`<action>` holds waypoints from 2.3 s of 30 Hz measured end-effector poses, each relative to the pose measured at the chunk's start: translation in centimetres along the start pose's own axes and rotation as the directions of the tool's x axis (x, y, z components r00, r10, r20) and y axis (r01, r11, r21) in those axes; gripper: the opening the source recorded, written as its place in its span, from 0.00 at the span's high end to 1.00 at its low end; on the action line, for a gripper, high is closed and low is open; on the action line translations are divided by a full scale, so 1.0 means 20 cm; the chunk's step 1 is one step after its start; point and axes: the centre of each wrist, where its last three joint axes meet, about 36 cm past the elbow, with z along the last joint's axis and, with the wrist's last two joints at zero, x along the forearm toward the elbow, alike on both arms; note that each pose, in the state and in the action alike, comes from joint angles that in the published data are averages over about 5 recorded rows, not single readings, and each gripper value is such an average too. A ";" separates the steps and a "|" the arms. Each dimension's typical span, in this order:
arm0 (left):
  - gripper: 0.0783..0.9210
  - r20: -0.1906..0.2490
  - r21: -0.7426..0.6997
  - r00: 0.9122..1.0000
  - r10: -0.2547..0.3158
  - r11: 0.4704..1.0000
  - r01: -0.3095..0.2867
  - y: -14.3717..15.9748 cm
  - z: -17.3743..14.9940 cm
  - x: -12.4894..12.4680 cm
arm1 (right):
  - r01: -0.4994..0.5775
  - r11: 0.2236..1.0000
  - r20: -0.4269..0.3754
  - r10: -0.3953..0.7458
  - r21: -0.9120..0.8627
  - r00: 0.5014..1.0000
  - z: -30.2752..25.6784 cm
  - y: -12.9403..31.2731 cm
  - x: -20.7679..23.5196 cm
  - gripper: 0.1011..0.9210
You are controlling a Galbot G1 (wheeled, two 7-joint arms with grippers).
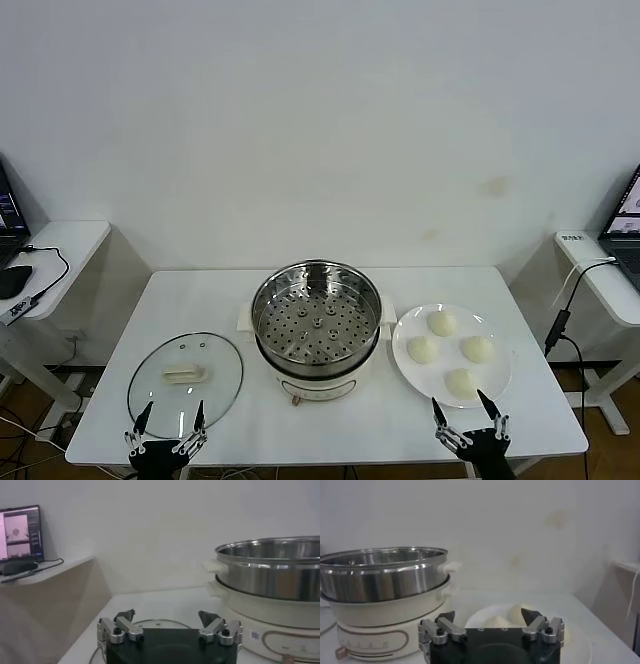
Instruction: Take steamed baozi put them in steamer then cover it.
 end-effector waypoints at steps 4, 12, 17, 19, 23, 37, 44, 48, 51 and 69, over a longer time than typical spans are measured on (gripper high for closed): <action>0.12 0.008 -0.021 1.000 0.000 1.000 0.001 0.01 0.00 -0.01 | -0.004 0.997 0.007 0.003 0.082 1.000 -0.02 -0.06 -0.04 0.12; 0.12 0.038 -0.065 0.999 0.007 0.998 -0.004 0.02 -0.03 -0.05 | 0.007 0.909 0.013 -0.014 0.417 1.000 -0.10 -0.29 -0.23 0.12; 0.12 0.051 -0.083 0.999 0.010 0.996 -0.005 0.02 -0.04 -0.06 | 0.052 0.788 -0.018 -0.051 0.614 0.999 -0.20 -0.47 -0.38 0.12; 0.12 0.055 -0.088 0.998 0.011 0.996 -0.006 0.01 -0.04 -0.07 | 0.081 0.729 -0.044 -0.069 0.680 0.997 -0.25 -0.55 -0.44 0.12; 0.12 0.063 -0.097 0.998 0.007 0.995 -0.001 0.00 -0.04 -0.08 | 0.159 0.609 -0.121 -0.103 0.777 0.987 -0.35 -0.70 -0.56 0.12; 0.12 0.089 -0.147 0.996 -0.003 0.989 0.016 -0.01 -0.05 -0.13 | 0.499 0.351 -0.455 -0.206 0.792 0.866 -0.69 -0.97 -1.00 0.12; 0.12 0.104 -0.158 0.995 -0.010 0.987 0.026 0.00 -0.06 -0.16 | 0.654 0.276 -0.604 -0.251 0.704 0.756 -0.74 -0.96 -1.28 0.12; 0.12 0.111 -0.156 0.994 -0.014 0.987 0.032 0.01 -0.07 -0.17 | 0.725 0.232 -0.679 -0.253 0.649 0.689 -0.75 -0.94 -1.43 0.12; 0.12 0.116 -0.156 0.993 -0.018 0.987 0.036 0.01 -0.08 -0.18 | 0.761 0.202 -0.720 -0.246 0.616 0.648 -0.75 -0.91 -1.54 0.12; 0.12 0.131 -0.162 0.990 -0.048 0.984 0.069 0.06 -0.11 -0.17 | 0.864 0.093 -0.848 -0.162 0.495 0.504 -0.69 -0.69 -2.01 0.12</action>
